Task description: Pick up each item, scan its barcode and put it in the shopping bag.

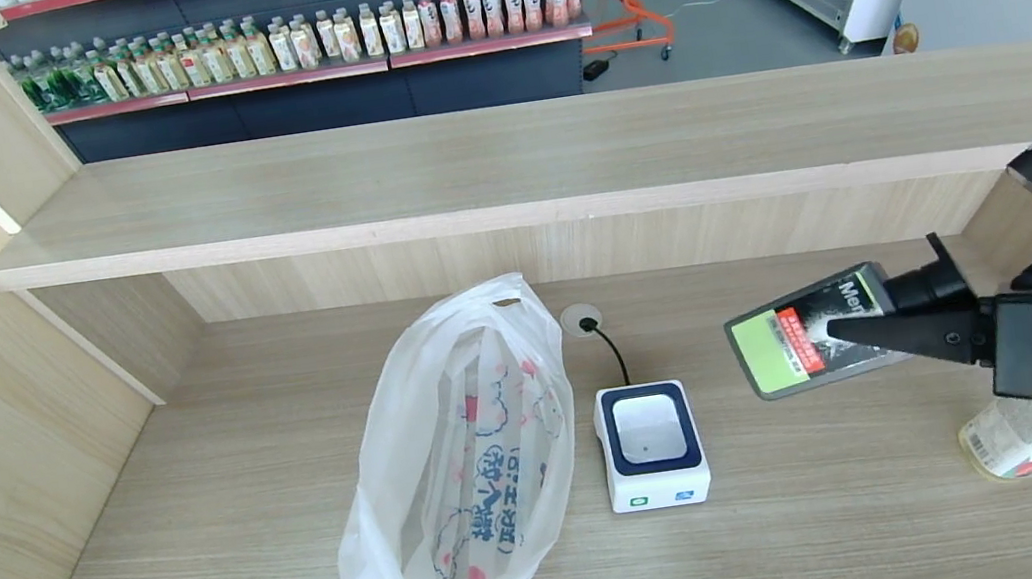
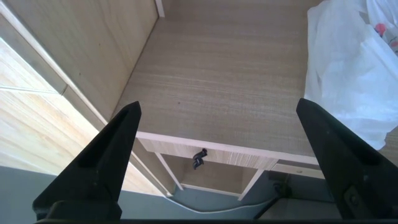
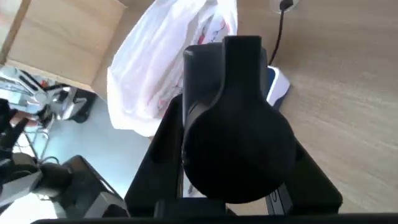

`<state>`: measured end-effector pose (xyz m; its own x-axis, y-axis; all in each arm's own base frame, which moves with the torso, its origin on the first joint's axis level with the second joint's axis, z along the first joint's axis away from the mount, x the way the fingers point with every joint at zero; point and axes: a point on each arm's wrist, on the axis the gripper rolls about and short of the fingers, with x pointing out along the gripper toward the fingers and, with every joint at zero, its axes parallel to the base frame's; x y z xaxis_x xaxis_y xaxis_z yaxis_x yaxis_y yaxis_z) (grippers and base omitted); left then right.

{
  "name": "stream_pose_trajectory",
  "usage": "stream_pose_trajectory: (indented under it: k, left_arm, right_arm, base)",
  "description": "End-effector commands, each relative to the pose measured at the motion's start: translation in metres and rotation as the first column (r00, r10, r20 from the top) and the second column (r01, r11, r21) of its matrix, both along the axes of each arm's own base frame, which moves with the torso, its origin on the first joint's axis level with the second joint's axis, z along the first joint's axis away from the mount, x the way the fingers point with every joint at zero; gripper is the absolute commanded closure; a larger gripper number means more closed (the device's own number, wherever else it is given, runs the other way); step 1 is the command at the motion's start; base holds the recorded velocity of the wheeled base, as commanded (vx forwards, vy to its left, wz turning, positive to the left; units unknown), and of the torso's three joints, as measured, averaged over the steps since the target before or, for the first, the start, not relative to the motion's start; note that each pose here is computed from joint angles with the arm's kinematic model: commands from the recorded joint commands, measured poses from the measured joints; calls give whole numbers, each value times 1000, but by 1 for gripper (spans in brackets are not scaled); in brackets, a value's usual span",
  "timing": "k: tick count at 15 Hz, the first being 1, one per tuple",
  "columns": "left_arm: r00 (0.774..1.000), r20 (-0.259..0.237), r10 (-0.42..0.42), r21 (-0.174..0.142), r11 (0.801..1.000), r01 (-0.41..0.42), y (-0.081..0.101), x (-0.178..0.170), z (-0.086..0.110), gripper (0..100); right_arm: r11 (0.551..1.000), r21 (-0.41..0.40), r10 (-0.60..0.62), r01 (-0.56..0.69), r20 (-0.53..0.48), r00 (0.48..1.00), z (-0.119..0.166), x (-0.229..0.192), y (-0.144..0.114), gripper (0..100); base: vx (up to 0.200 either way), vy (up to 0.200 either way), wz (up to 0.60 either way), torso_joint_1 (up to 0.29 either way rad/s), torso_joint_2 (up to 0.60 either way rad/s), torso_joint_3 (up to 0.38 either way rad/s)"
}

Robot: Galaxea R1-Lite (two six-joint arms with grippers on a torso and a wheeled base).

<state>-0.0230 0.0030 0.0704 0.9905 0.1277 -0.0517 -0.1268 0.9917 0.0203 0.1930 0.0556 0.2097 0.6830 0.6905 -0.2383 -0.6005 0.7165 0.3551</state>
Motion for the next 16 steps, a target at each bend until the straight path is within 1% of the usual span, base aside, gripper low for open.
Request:
stream_pose_trajectory:
  k: [1,2,3,5,9,11,12,16]
  left_arm:
    - [1000,0,1,0,1000,-1,0,0,0,0]
    - [1000,0,1,0,1000,-1,0,0,0,0]
    - [1000,0,1,0,1000,-1,0,0,0,0]
    - [1000,0,1,0,1000,-1,0,0,0,0]
    - [1000,0,1,0,1000,-1,0,0,0,0]
    - [1000,0,1,0,1000,-1,0,0,0,0]
    - [1000,0,1,0,1000,-1,0,0,0,0]
    - [1000,0,1,0,1000,-1,0,0,0,0]
  right_arm:
    - [997,50,-44,54,-194,980,-17,27,32,100]
    - [995,11,-96,102,-247,964,-32,37,35,100]
    - [991,-7,-132,136,-288,948,-42,44,38,100]
    - [991,4,-121,131,-349,929,-50,45,48,100]
    - [996,-18,-86,86,-383,920,-60,43,62,100]
    - [991,-72,-132,113,-398,908,-73,47,71,100]
    - [990,-86,-139,114,-399,906,-76,48,75,100]
    - [992,-87,-118,90,-398,910,-78,53,86,100]
  base:
    - [0,0,0,0,0,0]
    - [0,0,0,0,0,0]
    - [0,0,0,0,0,0]
    - [0,0,0,0,0,0]
    - [0,0,0,0,0,0]
    - [0,0,0,0,0,0]
    - [0,0,0,0,0,0]
    - [0,0,0,0,0,0]
